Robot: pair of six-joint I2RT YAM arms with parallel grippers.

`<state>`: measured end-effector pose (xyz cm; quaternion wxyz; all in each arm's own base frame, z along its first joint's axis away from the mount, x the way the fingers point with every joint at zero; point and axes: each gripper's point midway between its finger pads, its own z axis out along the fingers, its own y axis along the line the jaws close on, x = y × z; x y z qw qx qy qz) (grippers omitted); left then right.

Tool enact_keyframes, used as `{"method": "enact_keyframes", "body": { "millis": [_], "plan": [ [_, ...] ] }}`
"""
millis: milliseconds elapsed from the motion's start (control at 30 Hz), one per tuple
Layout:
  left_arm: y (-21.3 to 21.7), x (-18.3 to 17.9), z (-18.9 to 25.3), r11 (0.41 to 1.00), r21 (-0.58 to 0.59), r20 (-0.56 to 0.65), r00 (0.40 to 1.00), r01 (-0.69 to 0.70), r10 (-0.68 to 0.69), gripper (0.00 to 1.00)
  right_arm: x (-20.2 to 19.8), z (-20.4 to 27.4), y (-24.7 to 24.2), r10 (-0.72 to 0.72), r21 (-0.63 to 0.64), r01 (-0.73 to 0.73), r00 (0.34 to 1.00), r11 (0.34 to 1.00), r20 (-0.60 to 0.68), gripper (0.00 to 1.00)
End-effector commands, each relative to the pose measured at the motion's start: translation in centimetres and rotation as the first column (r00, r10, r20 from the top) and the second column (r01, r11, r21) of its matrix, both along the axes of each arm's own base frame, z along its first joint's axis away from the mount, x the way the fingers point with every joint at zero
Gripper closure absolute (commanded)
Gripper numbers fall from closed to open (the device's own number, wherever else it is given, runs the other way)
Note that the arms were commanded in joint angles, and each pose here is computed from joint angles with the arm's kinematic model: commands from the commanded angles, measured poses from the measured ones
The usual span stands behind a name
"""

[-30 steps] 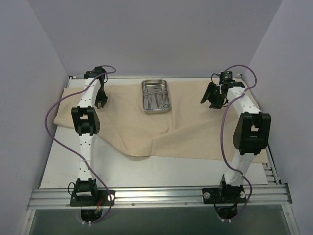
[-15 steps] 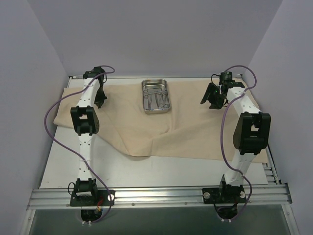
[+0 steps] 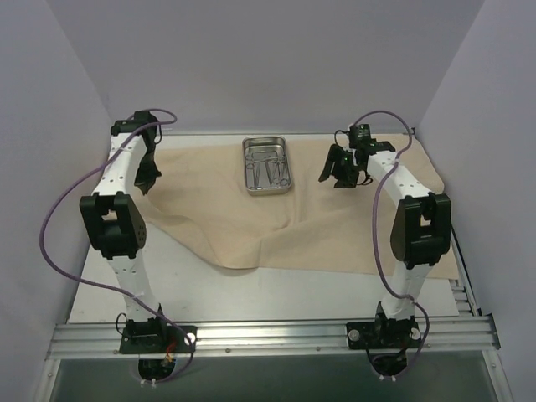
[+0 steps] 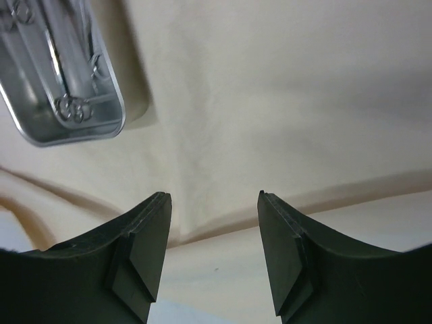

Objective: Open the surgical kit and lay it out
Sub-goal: Smooth out the surgical kit at the center of the board.

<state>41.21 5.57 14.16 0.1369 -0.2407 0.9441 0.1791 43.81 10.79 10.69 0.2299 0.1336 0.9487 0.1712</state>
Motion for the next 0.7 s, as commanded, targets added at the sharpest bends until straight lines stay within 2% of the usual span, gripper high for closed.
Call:
{"method": "enact_keyframes", "body": {
  "millis": [0,33,67,100,133,300,367,467,533,667],
  "plan": [
    [2.3,-5.3,3.9,0.994,-0.003,0.066,0.991,-0.113,0.113,0.98,-1.7,3.7,3.5,0.062,0.039,-0.065,0.995,0.997,0.077,0.46],
    [2.5,-7.6,2.5,0.991,-0.015,0.007,0.991,-0.133,0.134,0.98,-2.2,3.7,4.0,0.075,0.044,-0.078,0.994,0.996,0.077,0.46],
    [3.4,-9.4,3.8,0.984,-0.029,0.038,0.983,-0.177,0.178,0.98,-2.7,3.8,4.5,0.087,0.049,-0.091,0.993,0.995,0.079,0.46],
    [3.5,-11.1,3.5,0.978,-0.058,0.011,0.979,-0.202,0.203,0.98,-3.6,3.7,5.2,0.104,0.05,-0.108,0.992,0.993,0.078,0.46],
    [3.5,-13.6,2.1,0.971,-0.067,-0.058,0.973,-0.229,0.226,0.98,-4.0,3.7,5.5,0.111,0.053,-0.115,0.991,0.992,0.081,0.46],
    [3.0,-21.2,2.0,0.921,-0.19,-0.059,0.94,-0.341,0.336,0.98,-6.3,4.1,6.1,0.143,0.063,-0.149,0.986,0.987,0.086,0.46],
    [2.4,-22.6,1.6,0.911,-0.228,-0.044,0.939,-0.343,0.342,0.89,-6.9,3.8,6.0,0.152,0.059,-0.157,0.985,0.986,0.081,0.46],
    [2.4,-22.8,2.2,0.907,-0.253,-0.02,0.939,-0.337,0.343,0.77,-7.9,3.4,5.9,0.166,0.052,-0.17,0.984,0.984,0.064,0.46],
    [2.4,-21.9,3.7,0.906,-0.271,0.016,0.94,-0.324,0.341,0.73,-8.4,3.0,5.6,0.166,0.039,-0.168,0.985,0.985,0.049,0.46],
    [1.8,-16.5,7.2,0.932,-0.307,0.174,0.952,-0.192,0.254,0.57,-8.8,2.8,4.0,0.146,-0.034,-0.145,0.989,0.989,0.022,0.45]
  ]
}}
